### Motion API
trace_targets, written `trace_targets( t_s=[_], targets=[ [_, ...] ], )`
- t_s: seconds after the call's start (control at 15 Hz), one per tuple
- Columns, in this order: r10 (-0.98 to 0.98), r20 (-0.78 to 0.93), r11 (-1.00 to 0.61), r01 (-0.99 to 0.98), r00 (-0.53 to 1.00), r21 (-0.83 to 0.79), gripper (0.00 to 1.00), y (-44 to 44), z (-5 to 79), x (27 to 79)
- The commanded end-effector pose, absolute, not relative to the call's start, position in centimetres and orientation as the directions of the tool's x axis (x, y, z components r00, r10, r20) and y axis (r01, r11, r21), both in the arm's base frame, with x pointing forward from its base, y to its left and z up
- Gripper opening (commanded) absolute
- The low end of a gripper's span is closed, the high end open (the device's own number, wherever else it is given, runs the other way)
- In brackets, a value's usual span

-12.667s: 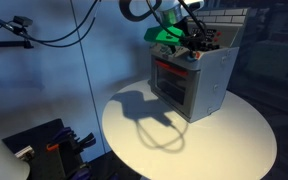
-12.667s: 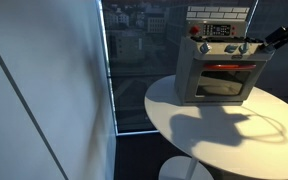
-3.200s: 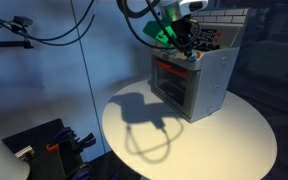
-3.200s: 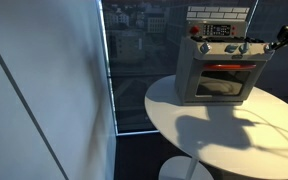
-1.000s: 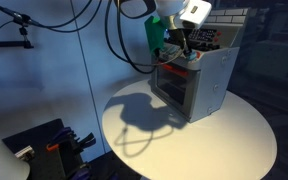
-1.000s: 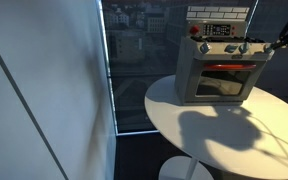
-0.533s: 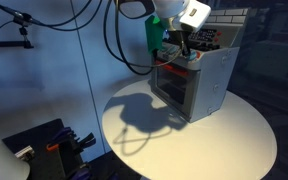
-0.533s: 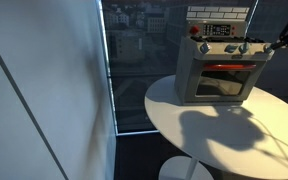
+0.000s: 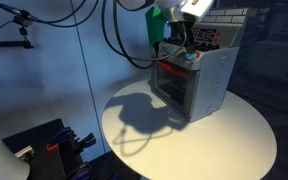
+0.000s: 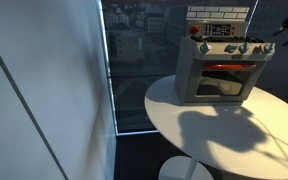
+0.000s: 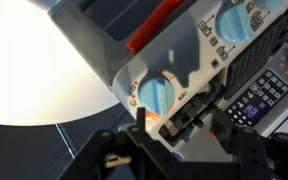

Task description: Turn the knob on the far right to the right

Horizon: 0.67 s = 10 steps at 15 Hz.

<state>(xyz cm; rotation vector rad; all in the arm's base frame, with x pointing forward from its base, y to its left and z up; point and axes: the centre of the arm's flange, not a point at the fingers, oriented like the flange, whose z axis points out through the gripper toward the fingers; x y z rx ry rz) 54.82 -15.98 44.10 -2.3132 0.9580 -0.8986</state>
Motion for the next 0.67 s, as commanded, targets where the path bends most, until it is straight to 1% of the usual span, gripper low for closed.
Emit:
trace_targets(
  t_s=[0.0, 0.07, 0.6],
  targets=[
    [-0.729, 0.389, -0.656, -0.416, 0.563, -0.63, 0.98, -16.4, 45.4, 53.5],
    [-0.72, 0.386, -0.665, -0.413, 0.577, -0.622, 1.0, -16.4, 45.6, 53.2],
    [-0.58, 0.344, -0.769, -0.356, 0.738, -0.531, 1.0, -16.5, 46.6, 50.8]
  ],
)
